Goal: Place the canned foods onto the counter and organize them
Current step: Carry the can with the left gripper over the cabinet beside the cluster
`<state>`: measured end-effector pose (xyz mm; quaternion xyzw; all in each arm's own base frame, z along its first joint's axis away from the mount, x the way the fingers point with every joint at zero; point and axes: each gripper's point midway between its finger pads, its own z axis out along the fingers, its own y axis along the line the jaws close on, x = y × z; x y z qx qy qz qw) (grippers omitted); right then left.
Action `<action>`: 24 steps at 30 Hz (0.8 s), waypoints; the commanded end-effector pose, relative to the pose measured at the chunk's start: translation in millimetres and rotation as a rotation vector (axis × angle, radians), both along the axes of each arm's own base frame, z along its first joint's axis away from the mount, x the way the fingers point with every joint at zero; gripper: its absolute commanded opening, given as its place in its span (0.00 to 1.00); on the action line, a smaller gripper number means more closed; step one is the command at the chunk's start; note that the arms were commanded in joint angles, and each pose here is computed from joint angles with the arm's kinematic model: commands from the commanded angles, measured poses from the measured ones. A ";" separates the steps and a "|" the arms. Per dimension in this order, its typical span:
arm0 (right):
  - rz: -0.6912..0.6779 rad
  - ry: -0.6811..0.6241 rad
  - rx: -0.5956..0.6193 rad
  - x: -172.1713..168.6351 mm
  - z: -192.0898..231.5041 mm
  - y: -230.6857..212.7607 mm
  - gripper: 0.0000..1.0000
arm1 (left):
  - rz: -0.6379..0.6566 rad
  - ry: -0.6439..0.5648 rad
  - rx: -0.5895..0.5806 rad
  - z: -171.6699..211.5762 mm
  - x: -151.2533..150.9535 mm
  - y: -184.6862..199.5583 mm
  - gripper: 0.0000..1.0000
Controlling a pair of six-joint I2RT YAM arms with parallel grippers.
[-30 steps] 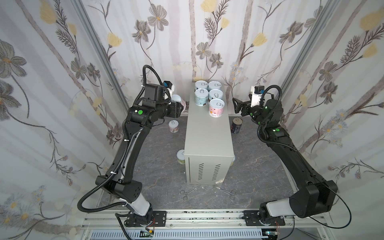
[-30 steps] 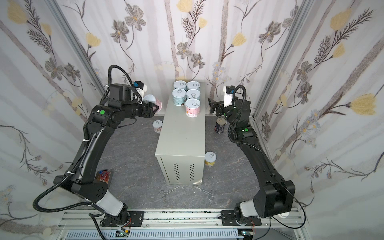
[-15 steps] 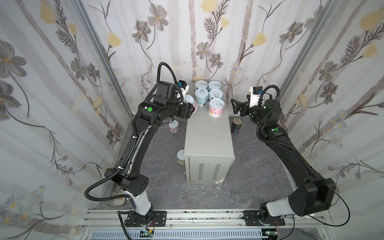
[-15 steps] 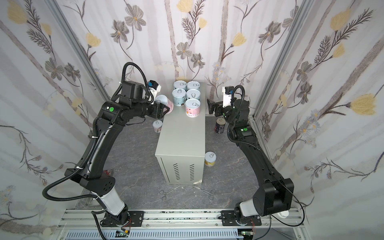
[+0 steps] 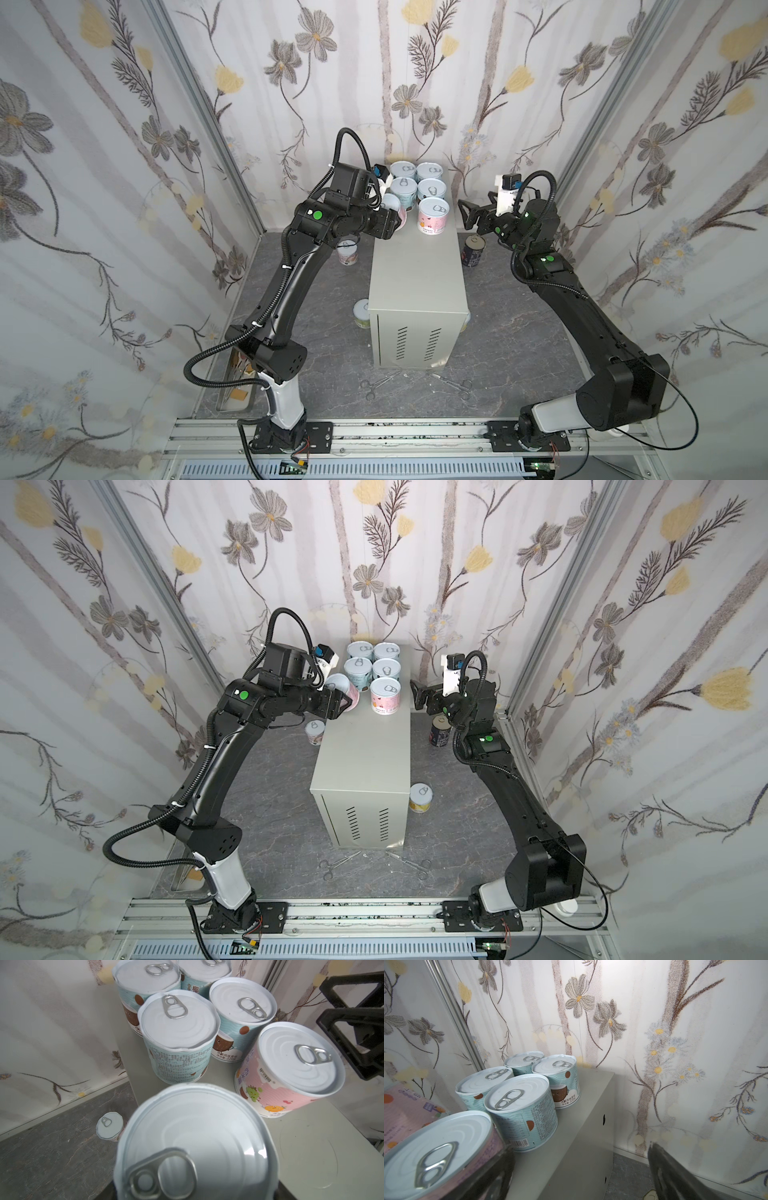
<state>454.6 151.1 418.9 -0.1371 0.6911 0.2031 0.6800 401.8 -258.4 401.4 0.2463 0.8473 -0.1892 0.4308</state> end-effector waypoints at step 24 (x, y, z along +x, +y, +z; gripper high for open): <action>-0.009 -0.016 -0.016 -3.9 -3.1 -1.8 1.00 | -0.012 -0.037 -0.006 0.0 10.5 -16.3 0.71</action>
